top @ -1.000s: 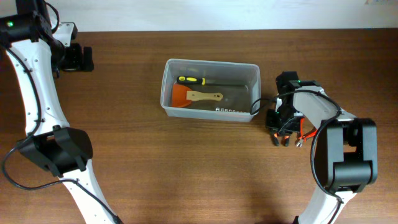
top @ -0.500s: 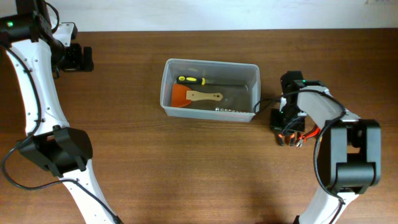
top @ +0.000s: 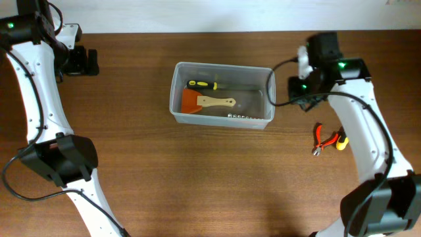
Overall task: Pack container
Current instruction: 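Carry the pliers with the right gripper into the container and release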
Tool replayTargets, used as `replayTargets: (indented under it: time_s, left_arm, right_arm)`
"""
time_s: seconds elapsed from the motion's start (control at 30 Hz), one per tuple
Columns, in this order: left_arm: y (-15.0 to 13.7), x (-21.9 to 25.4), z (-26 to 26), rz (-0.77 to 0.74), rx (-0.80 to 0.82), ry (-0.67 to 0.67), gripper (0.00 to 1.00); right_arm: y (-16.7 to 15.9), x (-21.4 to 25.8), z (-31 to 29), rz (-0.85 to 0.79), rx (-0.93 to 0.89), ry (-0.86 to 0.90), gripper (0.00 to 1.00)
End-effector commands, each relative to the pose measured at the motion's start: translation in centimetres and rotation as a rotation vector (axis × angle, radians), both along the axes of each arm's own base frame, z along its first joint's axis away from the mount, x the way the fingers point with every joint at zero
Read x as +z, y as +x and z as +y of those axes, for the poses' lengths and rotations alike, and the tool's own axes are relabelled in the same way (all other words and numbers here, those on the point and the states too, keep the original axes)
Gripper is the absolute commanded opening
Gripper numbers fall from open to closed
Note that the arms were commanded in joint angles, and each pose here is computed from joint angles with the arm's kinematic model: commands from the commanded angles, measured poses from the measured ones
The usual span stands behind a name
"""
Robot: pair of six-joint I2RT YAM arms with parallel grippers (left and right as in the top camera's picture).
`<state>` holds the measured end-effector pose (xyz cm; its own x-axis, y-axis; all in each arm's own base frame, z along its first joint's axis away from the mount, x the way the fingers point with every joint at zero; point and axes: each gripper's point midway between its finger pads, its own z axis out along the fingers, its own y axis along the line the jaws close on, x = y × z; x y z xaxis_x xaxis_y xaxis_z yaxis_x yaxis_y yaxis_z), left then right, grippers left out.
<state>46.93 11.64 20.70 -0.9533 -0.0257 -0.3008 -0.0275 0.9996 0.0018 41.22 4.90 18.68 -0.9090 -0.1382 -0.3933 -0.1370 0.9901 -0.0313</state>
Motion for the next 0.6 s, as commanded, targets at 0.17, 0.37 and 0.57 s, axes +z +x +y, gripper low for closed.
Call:
replayTargets:
  time_s: [0.17, 0.37, 0.57]
  left_arm:
    - [-0.1, -0.1, 0.3, 0.005, 0.018, 0.002, 0.99]
    - [-0.1, -0.1, 0.3, 0.005, 0.018, 0.002, 0.99]
    - [-0.1, -0.1, 0.3, 0.005, 0.018, 0.002, 0.99]
  right_arm:
    - [-1.2, 3.1, 10.9, -0.165, 0.898, -0.203, 0.04]
    - [0.3, 2.5, 15.3, -0.284, 1.16, -0.306, 0.04]
    - [2.7, -0.2, 17.7, -0.322, 1.189, -0.24, 0.04]
